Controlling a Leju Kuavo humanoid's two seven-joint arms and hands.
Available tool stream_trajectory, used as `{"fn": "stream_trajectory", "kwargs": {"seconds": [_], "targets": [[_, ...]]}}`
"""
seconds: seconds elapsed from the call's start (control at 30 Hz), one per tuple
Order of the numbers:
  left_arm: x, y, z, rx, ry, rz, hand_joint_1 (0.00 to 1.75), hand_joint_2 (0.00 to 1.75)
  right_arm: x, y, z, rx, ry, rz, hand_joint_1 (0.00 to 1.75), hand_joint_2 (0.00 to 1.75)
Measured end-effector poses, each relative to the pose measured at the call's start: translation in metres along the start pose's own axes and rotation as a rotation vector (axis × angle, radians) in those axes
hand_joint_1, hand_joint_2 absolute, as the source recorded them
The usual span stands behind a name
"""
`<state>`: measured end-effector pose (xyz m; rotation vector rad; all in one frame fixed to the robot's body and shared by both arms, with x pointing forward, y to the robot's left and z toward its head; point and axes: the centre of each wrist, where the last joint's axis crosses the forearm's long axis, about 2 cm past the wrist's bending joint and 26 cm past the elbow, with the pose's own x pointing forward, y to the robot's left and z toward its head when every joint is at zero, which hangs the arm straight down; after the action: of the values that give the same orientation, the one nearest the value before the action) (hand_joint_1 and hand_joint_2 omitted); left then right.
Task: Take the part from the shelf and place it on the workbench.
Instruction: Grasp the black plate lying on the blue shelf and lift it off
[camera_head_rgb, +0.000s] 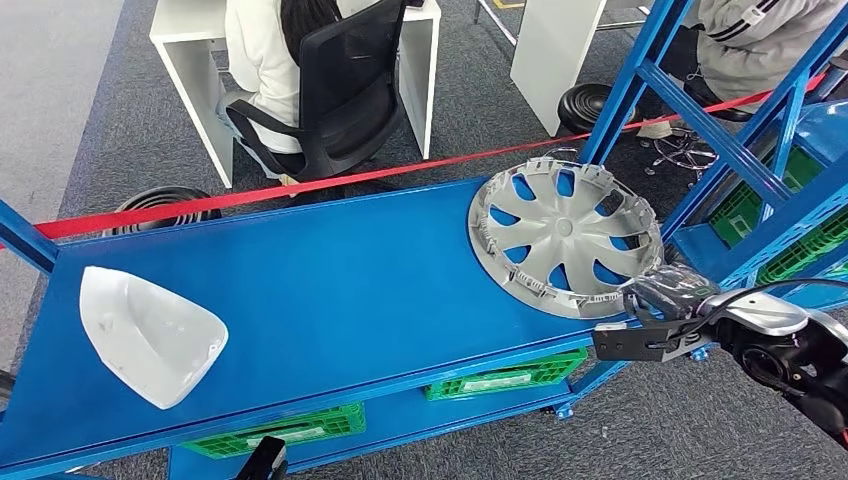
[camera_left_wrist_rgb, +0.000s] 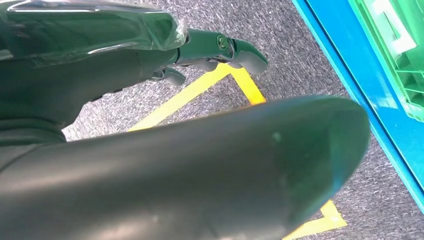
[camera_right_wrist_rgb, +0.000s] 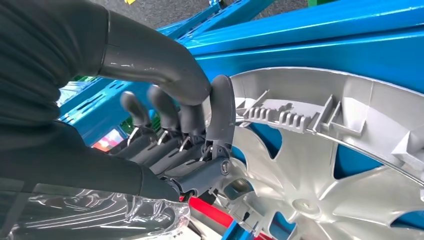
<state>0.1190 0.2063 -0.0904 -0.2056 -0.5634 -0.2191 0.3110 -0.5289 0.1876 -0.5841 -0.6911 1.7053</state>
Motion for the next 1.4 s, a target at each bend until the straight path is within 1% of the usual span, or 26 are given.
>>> {"fn": "stream_trajectory", "kwargs": {"seconds": [0.23, 0.4, 0.43, 0.53, 0.57, 0.73, 0.87, 1.07, 1.23, 1.4], "targets": [[0.000, -0.003, 0.000, -0.003, -0.005, 0.013, 0.00, 0.00, -0.009, -0.006, 0.014, 0.007, 0.015, -0.014, 1.75, 1.75], [-0.001, -0.003, 0.000, -0.003, -0.005, 0.017, 0.00, 0.00, -0.010, -0.007, 0.018, 0.009, 0.018, -0.007, 1.75, 1.75], [-0.001, -0.003, 0.000, -0.004, -0.005, 0.019, 0.00, 0.00, -0.011, -0.007, 0.018, 0.010, 0.019, -0.006, 1.44, 1.75], [-0.001, -0.004, 0.000, -0.005, -0.006, 0.028, 0.00, 0.00, -0.010, -0.008, 0.017, 0.012, 0.024, -0.002, 0.13, 1.75], [-0.001, -0.005, 0.000, -0.006, -0.006, 0.030, 0.00, 0.00, -0.009, -0.009, 0.017, 0.011, 0.024, 0.001, 0.00, 1.75], [-0.002, -0.008, 0.000, -0.011, -0.006, 0.035, 0.00, 0.00, -0.005, -0.019, 0.008, -0.005, 0.016, 0.006, 0.00, 1.75], [-0.002, -0.009, 0.000, -0.009, -0.004, 0.038, 0.00, 0.00, 0.000, -0.019, -0.004, -0.023, -0.007, 0.010, 0.00, 1.75], [-0.003, -0.009, 0.001, -0.010, -0.003, 0.038, 0.00, 0.00, 0.016, 0.002, -0.031, -0.024, -0.035, 0.021, 0.00, 1.75], [-0.004, -0.009, 0.001, -0.013, -0.001, 0.037, 0.00, 0.00, 0.025, 0.015, -0.040, 0.001, -0.052, 0.031, 0.00, 1.75], [-0.004, -0.011, 0.001, -0.013, 0.002, 0.038, 0.00, 0.00, 0.037, 0.025, -0.052, -0.008, -0.065, 0.066, 0.00, 1.75]]}}
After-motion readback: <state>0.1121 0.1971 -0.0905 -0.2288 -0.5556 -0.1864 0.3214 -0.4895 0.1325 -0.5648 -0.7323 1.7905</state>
